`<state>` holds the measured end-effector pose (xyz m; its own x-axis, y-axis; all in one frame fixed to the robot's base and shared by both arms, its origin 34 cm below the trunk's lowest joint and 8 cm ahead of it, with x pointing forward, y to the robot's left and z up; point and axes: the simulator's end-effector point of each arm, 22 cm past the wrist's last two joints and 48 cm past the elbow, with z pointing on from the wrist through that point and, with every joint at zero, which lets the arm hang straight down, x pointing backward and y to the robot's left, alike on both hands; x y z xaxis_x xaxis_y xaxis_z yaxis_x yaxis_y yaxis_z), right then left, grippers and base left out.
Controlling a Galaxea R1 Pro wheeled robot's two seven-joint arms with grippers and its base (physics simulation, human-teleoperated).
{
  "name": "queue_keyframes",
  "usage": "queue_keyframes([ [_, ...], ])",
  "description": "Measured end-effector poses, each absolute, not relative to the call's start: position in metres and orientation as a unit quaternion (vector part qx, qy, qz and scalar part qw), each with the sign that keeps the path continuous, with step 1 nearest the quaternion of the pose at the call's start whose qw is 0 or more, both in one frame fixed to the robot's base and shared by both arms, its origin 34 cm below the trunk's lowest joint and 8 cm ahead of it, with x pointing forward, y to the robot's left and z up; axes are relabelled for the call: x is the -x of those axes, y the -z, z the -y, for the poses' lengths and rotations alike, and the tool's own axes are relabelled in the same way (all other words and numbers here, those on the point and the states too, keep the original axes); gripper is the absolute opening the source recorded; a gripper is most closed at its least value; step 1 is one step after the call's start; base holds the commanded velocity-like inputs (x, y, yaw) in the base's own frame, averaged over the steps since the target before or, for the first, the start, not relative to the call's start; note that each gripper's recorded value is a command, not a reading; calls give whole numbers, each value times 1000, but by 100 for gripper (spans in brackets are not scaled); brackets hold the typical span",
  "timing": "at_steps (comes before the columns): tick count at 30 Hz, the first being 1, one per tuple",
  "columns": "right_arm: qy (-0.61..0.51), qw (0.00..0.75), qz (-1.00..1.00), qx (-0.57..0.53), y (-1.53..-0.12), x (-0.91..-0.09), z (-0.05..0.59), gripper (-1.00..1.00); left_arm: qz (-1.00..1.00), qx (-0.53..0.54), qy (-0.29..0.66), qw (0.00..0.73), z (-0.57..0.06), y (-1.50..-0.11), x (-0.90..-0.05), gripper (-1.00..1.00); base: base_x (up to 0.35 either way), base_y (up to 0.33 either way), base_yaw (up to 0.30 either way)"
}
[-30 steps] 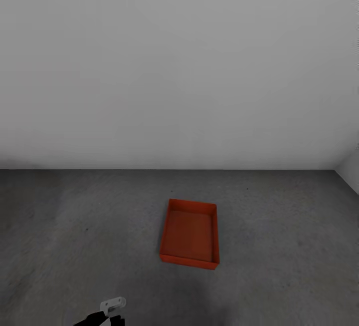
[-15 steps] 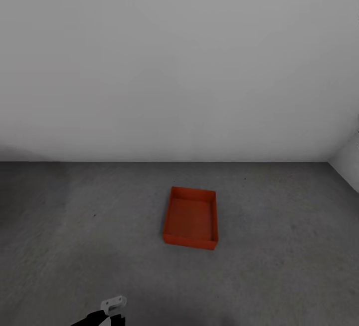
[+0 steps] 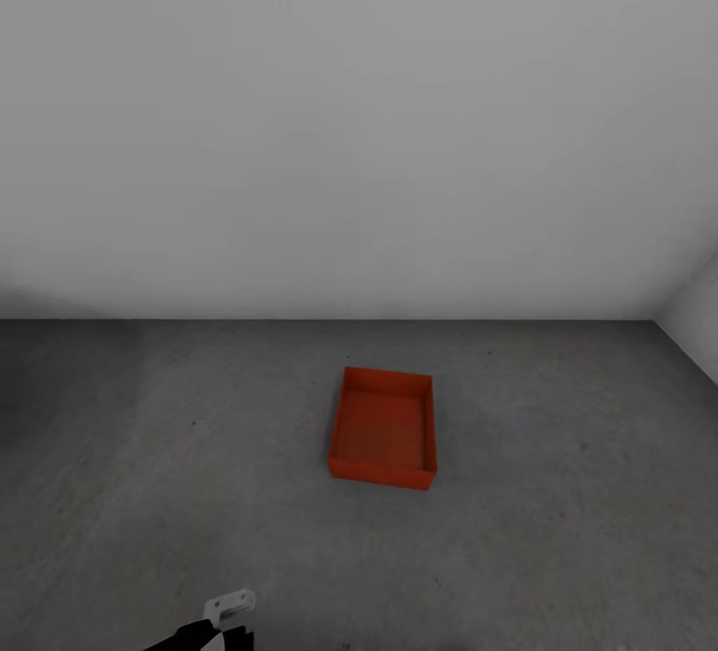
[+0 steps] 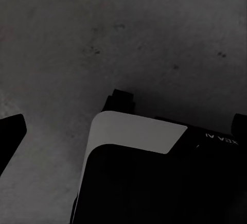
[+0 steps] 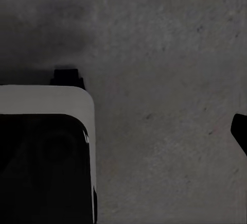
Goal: Move the two storage containers from the living room to the garage. In the garage, place one container on the floor and stack the other container on top of it (either order is fine).
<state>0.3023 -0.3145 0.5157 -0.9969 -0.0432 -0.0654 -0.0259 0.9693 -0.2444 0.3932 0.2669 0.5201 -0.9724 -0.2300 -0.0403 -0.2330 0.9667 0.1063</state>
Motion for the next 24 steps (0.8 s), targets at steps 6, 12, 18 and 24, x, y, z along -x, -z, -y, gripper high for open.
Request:
queue_keyframes([
  [6, 122, 34, -992, 17, -516, -302, 313, 100, -992, 116, -53, 7, -263, -520, -390, 100, -1, 0, 0],
  [12, 123, 33, -992, 16, -516, -302, 313, 100, -992, 115, -52, 6, -263, -520, -390, 100, 0, 0, 0],
  [18, 123, 33, -992, 16, -516, -302, 313, 100, -992, 114, -52, 7, -262, -520, -391, 100, 0, 0, 0],
  [24, 122, 33, -992, 16, -516, -302, 312, 100, -992, 113, -52, 7, -262, -520, -391, 100, 0, 0, 0],
])
